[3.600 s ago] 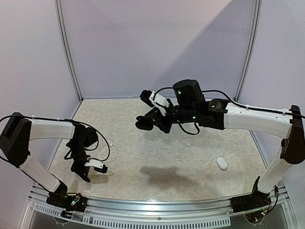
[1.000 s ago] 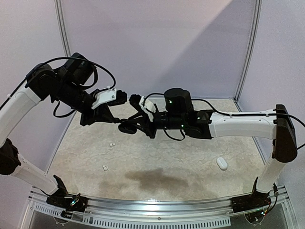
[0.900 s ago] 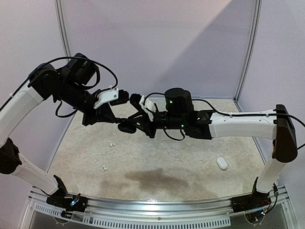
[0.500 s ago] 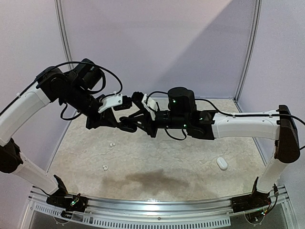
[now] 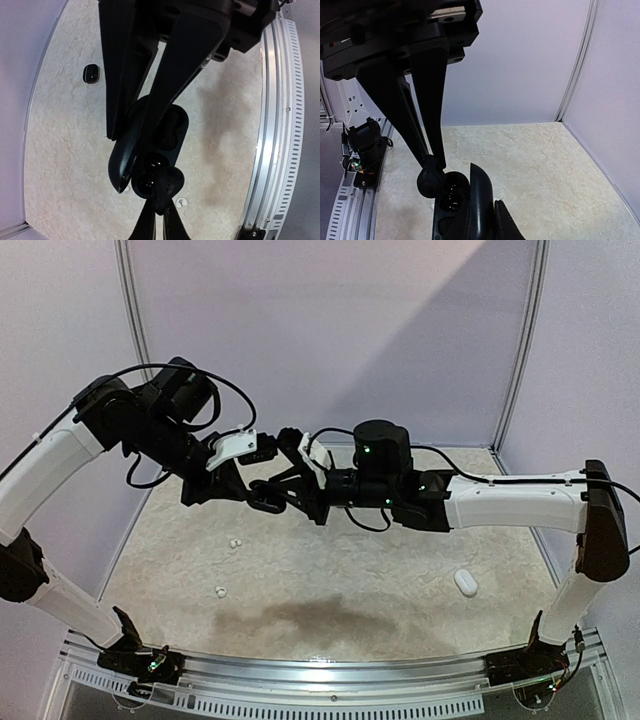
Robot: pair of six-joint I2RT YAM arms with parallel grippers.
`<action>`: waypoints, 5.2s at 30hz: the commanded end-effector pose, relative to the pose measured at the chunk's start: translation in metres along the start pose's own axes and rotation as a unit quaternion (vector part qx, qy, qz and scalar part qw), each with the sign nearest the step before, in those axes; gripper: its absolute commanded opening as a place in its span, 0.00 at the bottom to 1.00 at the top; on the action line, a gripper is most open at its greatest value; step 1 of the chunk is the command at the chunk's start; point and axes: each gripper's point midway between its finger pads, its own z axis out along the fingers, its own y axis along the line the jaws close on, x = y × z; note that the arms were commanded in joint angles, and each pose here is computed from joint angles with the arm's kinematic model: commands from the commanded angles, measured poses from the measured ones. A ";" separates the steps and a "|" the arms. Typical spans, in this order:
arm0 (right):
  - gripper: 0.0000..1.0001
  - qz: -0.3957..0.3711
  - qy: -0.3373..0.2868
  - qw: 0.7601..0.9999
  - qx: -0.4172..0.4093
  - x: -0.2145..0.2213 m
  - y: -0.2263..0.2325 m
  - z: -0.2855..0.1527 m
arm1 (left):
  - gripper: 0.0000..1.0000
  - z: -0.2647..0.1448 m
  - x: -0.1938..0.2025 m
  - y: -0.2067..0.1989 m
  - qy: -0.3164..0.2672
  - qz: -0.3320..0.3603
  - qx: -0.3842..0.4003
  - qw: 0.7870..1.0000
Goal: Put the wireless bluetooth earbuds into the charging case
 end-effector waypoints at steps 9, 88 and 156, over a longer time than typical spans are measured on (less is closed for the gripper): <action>0.00 -0.007 -0.021 1.000 -0.005 -0.016 0.005 -0.004 | 0.00 -0.007 -0.016 0.013 -0.030 -0.010 -0.021 0.999; 0.00 0.062 -0.019 0.997 -0.041 -0.022 0.018 0.022 | 0.13 0.031 -0.001 0.014 0.080 0.153 -0.084 0.981; 0.00 -0.024 -0.057 0.998 -0.034 -0.090 0.014 -0.026 | 0.34 -0.030 -0.049 -0.025 -0.463 -0.045 0.126 0.876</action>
